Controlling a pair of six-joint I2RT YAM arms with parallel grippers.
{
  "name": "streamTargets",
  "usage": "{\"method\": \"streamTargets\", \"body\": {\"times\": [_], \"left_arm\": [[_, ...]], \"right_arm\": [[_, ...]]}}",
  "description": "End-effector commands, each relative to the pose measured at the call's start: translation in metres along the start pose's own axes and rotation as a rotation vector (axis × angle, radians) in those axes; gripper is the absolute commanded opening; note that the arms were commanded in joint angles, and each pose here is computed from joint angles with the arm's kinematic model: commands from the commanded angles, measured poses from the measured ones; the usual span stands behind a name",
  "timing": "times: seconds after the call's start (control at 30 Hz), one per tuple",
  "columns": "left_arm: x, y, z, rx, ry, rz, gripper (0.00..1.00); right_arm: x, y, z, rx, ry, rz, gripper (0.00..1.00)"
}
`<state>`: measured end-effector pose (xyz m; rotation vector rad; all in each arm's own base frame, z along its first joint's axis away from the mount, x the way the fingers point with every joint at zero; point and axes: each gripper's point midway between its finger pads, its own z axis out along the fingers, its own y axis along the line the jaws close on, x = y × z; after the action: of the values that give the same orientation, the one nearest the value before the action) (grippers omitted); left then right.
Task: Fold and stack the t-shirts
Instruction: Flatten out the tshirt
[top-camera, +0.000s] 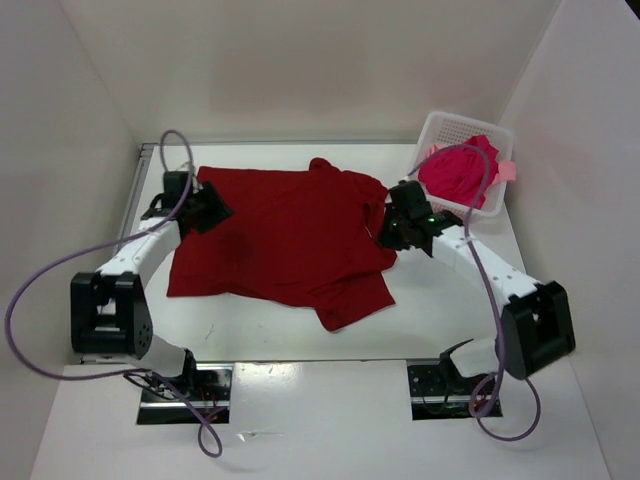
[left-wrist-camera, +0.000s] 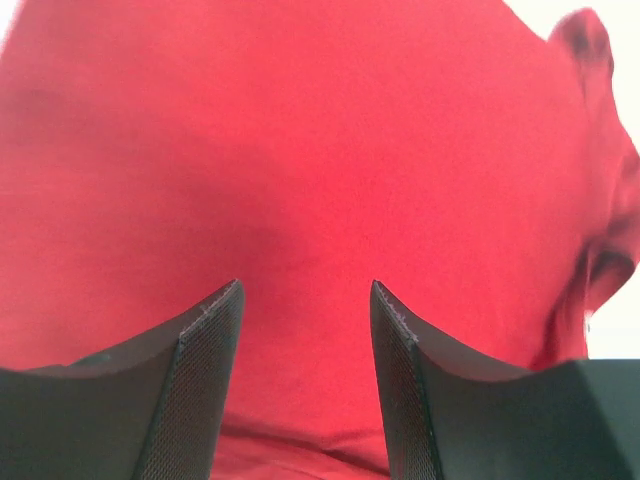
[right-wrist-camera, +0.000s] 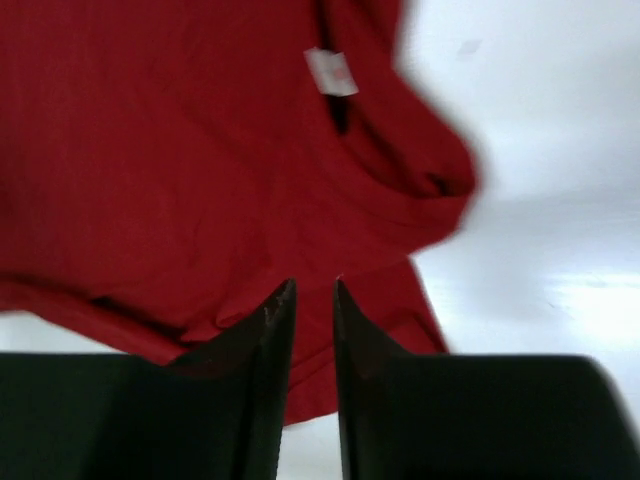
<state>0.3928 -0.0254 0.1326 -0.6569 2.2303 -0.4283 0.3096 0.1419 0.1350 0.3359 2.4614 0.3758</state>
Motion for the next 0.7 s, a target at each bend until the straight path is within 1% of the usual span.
{"method": "streamTargets", "body": {"times": [0.0, 0.07, 0.1, 0.13, 0.2, 0.23, 0.27, 0.3, 0.33, 0.37, 0.43, 0.5, 0.53, 0.57, 0.6, 0.63, 0.67], "left_arm": [[0.033, -0.039, 0.028, 0.078, 0.118, 0.097, 0.61], [0.057, -0.048, 0.047, 0.097, 0.196, 0.119, 0.61], [0.059, -0.049, 0.052, 0.106, 0.207, 0.118, 0.61], [0.065, -0.053, 0.056, 0.117, 0.23, 0.122, 0.61], [0.073, -0.048, 0.07, 0.103, 0.263, 0.105, 0.59], [0.076, -0.043, 0.079, 0.084, 0.274, 0.103, 0.59], [0.076, -0.043, 0.083, 0.083, 0.276, 0.112, 0.59], [0.076, -0.041, 0.088, 0.069, 0.277, 0.112, 0.59], [0.084, -0.034, 0.096, 0.049, 0.306, 0.118, 0.59], [0.083, -0.031, 0.1, 0.035, 0.304, 0.118, 0.59], [0.086, -0.027, 0.11, 0.02, 0.308, 0.118, 0.59], [0.083, -0.027, 0.118, 0.014, 0.301, 0.12, 0.59], [0.083, -0.027, 0.121, 0.013, 0.302, 0.119, 0.59], [0.086, -0.022, 0.129, -0.006, 0.309, 0.119, 0.59], [0.083, -0.018, 0.133, -0.016, 0.311, 0.11, 0.59], [0.072, -0.027, 0.138, 0.0, 0.288, 0.113, 0.59], [0.07, -0.028, 0.142, 0.0, 0.291, 0.122, 0.59]], "right_arm": [[0.009, 0.058, 0.027, -0.16, 0.054, -0.079, 0.2], [0.004, 0.071, 0.046, -0.179, 0.044, -0.088, 0.15], [-0.002, 0.085, 0.052, -0.197, 0.035, -0.107, 0.14], [0.006, 0.082, 0.075, -0.169, 0.071, -0.109, 0.14], [0.004, 0.085, 0.105, -0.144, 0.082, -0.119, 0.11], [-0.005, 0.091, 0.114, -0.151, 0.052, -0.126, 0.11], [-0.005, 0.09, 0.123, -0.138, 0.049, -0.127, 0.09], [-0.005, 0.089, 0.131, -0.122, 0.053, -0.127, 0.09], [0.004, 0.081, 0.15, -0.085, 0.078, -0.13, 0.09], [0.0, 0.083, 0.156, -0.079, 0.071, -0.13, 0.08], [0.009, 0.074, 0.176, -0.034, 0.091, -0.134, 0.08], [0.006, 0.074, 0.188, -0.016, 0.082, -0.135, 0.08], [0.008, 0.074, 0.203, -0.006, 0.094, -0.136, 0.08], [0.01, 0.067, 0.21, 0.016, 0.115, -0.132, 0.08], [0.011, 0.065, 0.217, 0.032, 0.12, -0.134, 0.08], [0.004, 0.067, 0.231, 0.032, 0.111, -0.126, 0.08], [0.002, 0.068, 0.234, 0.047, 0.115, -0.127, 0.08]]}}
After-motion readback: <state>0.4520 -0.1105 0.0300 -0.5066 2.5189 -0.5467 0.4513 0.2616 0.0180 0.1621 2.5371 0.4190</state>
